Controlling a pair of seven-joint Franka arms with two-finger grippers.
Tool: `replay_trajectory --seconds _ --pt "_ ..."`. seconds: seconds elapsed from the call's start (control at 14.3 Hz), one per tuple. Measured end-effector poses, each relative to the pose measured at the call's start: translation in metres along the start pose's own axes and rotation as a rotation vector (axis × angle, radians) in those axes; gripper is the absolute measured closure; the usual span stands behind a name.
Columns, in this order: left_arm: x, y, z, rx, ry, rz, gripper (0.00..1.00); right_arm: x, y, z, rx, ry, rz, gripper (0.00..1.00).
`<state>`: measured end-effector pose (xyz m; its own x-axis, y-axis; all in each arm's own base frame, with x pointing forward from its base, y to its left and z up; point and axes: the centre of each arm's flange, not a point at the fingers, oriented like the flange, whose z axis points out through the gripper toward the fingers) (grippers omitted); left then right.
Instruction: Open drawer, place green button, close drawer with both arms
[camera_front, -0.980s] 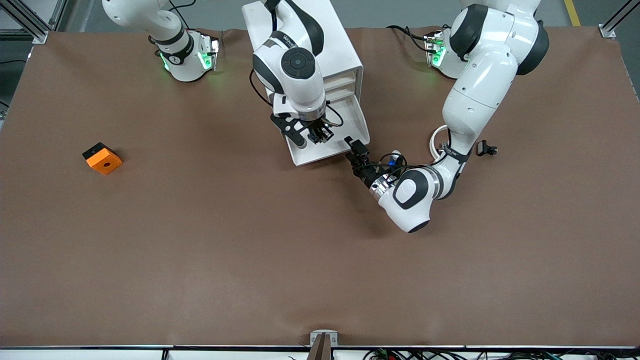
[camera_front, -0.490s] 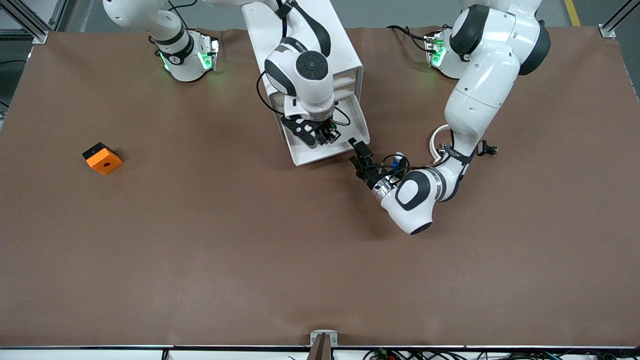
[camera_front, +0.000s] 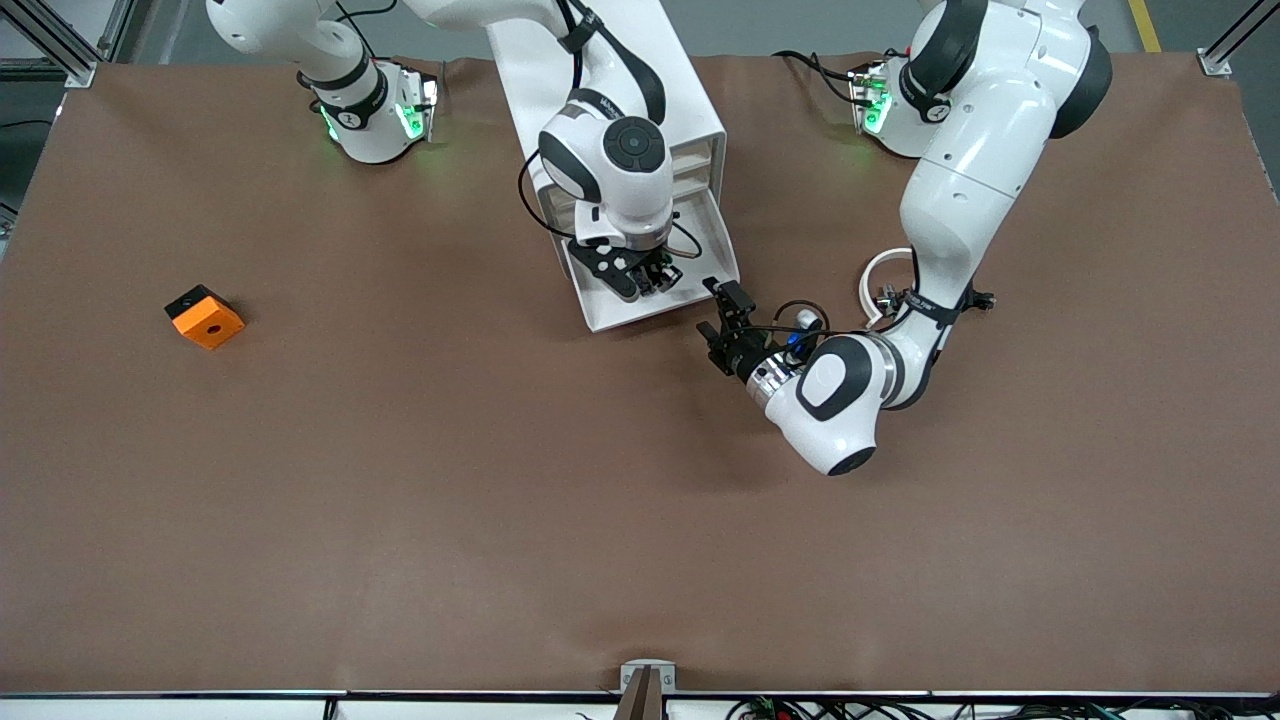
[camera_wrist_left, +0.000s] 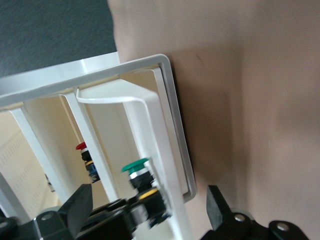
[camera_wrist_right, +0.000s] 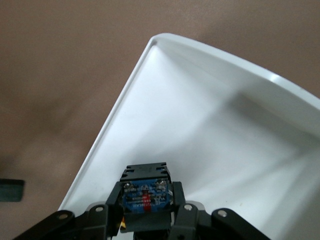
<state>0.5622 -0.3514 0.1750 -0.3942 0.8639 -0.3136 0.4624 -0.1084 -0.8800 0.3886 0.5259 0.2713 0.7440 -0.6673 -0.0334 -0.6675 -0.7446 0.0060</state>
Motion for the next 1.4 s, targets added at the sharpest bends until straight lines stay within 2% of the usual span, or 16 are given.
replay_trajectory --seconds 0.28,0.42,0.7,0.84,0.98,1.05,1.26,1.4 --pt "-0.009 -0.016 -0.019 -0.061 0.060 0.247 0.00 -0.006 -0.001 0.000 0.004 0.012 -0.018 0.15" --pt "-0.006 -0.018 -0.024 -0.086 0.137 0.414 0.00 -0.003 -0.004 -0.005 0.016 0.015 -0.014 0.00" --pt "-0.010 -0.030 -0.047 -0.126 0.307 0.769 0.00 0.020 -0.016 -0.032 0.058 0.023 -0.015 0.00" --pt "-0.018 -0.039 -0.064 -0.145 0.373 0.946 0.00 0.048 -0.017 -0.057 0.053 0.028 -0.045 0.00" --pt "-0.022 -0.047 -0.077 -0.150 0.453 1.080 0.00 0.085 -0.015 -0.087 0.024 0.025 -0.081 0.00" --pt "-0.024 -0.050 -0.083 -0.165 0.498 1.122 0.00 0.104 -0.014 -0.101 0.013 0.024 -0.092 0.00" --pt "-0.043 -0.065 -0.099 -0.274 0.668 1.193 0.00 0.162 -0.004 -0.139 0.028 0.032 -0.107 0.00" --pt "-0.061 -0.074 -0.097 -0.329 0.808 1.228 0.00 0.206 0.016 -0.161 -0.009 0.020 -0.182 0.00"
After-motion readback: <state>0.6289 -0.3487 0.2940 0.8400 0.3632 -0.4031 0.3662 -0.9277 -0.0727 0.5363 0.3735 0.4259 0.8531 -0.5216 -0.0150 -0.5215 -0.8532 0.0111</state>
